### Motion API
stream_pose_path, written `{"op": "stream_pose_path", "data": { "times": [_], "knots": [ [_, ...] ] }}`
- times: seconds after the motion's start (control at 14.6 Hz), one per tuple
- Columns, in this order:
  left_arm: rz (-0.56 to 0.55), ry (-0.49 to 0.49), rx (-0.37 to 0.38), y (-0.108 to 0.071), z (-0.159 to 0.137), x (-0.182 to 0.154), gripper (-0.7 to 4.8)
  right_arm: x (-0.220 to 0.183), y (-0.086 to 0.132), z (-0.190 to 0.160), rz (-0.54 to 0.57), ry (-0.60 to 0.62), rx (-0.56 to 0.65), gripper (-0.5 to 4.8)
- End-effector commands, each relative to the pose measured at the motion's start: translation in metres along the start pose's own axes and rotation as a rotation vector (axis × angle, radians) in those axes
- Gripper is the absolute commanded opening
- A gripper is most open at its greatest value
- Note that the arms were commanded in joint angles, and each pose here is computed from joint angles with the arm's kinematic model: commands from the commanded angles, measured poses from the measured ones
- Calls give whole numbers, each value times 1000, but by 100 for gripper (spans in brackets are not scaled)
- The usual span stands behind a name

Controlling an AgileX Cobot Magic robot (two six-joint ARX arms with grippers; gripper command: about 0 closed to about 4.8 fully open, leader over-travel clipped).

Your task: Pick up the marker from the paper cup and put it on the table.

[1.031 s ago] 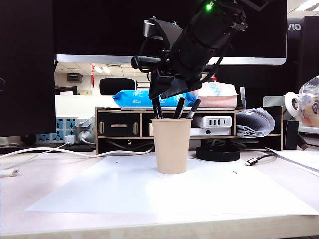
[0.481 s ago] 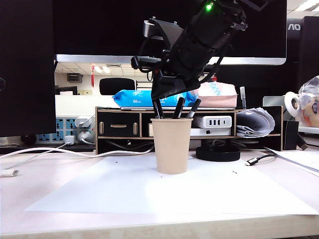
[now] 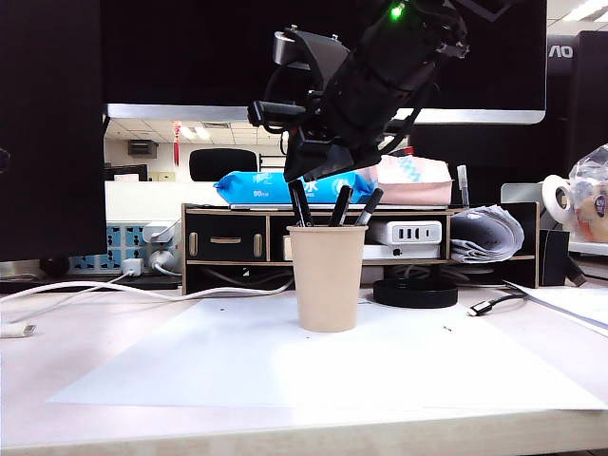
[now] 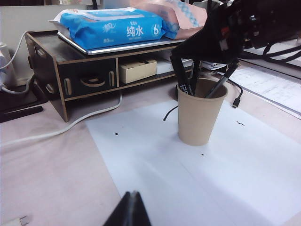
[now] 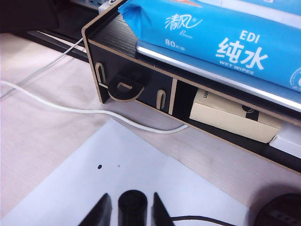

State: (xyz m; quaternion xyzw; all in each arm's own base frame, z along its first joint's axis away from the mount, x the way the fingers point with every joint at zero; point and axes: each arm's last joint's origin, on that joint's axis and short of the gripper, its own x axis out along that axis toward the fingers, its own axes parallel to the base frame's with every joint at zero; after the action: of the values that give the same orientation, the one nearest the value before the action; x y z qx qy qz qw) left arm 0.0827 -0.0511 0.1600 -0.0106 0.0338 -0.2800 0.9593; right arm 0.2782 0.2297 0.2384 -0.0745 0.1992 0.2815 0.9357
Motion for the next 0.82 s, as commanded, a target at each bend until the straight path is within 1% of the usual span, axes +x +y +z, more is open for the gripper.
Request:
{"op": "stream_pose_path", "data": {
  "times": [0.07, 0.14, 0.48, 0.55, 0.62, 0.82],
  "knots": [
    [-1, -14, 1, 0, 2, 0, -4, 4, 1, -1, 0, -6, 2, 143],
    [-1, -14, 1, 0, 2, 0, -4, 5, 1, -2, 0, -1, 2, 151],
    [-1, -14, 1, 0, 2, 0, -4, 7, 1, -3, -6, -6, 5, 148],
    [-1, -14, 1, 0, 2, 0, -4, 7, 1, -2, -6, -8, 6, 133],
    [-1, -14, 1, 0, 2, 0, -4, 7, 1, -1, -16, -25, 8, 93],
    [-1, -14, 1, 0, 2, 0, -5, 7, 1, 0, -20, -33, 9, 93]
  ]
}}
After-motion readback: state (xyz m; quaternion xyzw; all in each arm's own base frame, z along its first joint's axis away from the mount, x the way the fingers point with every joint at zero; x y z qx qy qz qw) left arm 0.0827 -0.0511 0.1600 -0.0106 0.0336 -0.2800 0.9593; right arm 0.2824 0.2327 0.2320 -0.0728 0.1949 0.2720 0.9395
